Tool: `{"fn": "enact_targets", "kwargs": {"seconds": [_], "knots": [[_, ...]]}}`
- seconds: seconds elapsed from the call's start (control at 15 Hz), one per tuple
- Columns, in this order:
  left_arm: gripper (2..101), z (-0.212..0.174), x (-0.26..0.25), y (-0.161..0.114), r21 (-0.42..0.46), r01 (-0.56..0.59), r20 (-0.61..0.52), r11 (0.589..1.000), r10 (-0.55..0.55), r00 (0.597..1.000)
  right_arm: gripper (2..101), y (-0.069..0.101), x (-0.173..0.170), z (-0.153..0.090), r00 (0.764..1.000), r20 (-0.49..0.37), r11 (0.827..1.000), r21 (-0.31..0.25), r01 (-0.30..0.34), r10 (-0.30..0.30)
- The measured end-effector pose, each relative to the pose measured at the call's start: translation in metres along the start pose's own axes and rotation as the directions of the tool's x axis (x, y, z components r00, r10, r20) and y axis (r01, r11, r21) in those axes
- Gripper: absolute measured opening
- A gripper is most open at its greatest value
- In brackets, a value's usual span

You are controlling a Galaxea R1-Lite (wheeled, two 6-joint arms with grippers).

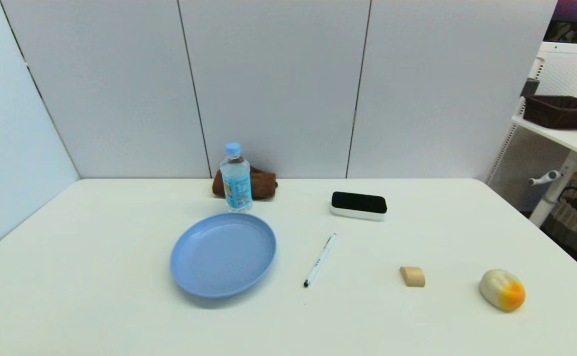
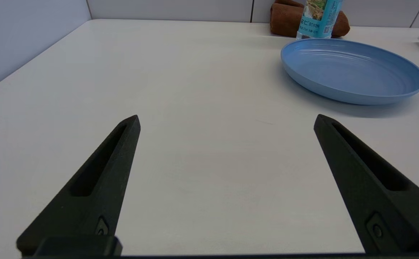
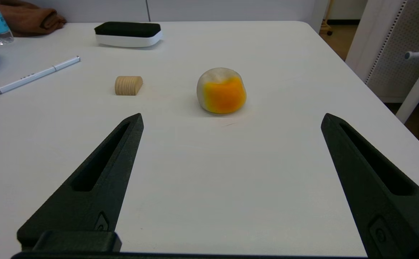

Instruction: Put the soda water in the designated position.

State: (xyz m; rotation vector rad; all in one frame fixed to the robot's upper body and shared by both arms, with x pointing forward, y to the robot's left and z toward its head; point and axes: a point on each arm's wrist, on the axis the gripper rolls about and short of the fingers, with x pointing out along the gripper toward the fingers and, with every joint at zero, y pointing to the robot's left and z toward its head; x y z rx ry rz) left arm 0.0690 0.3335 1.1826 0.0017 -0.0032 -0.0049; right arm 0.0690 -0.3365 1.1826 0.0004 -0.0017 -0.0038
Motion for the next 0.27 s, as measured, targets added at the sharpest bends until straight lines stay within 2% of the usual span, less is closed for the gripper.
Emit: {"fn": "enact_targets", "kwargs": {"seconds": [0.27], "knots": [[97.8, 0.0000, 0.0000, 0.0000, 0.000, 0.000, 0.000, 1.000, 0.000, 1.000, 98.0, 0.0000, 0.0000, 0.0000, 1.000, 0.000, 1.000, 0.000, 0.000, 0.000]]}}
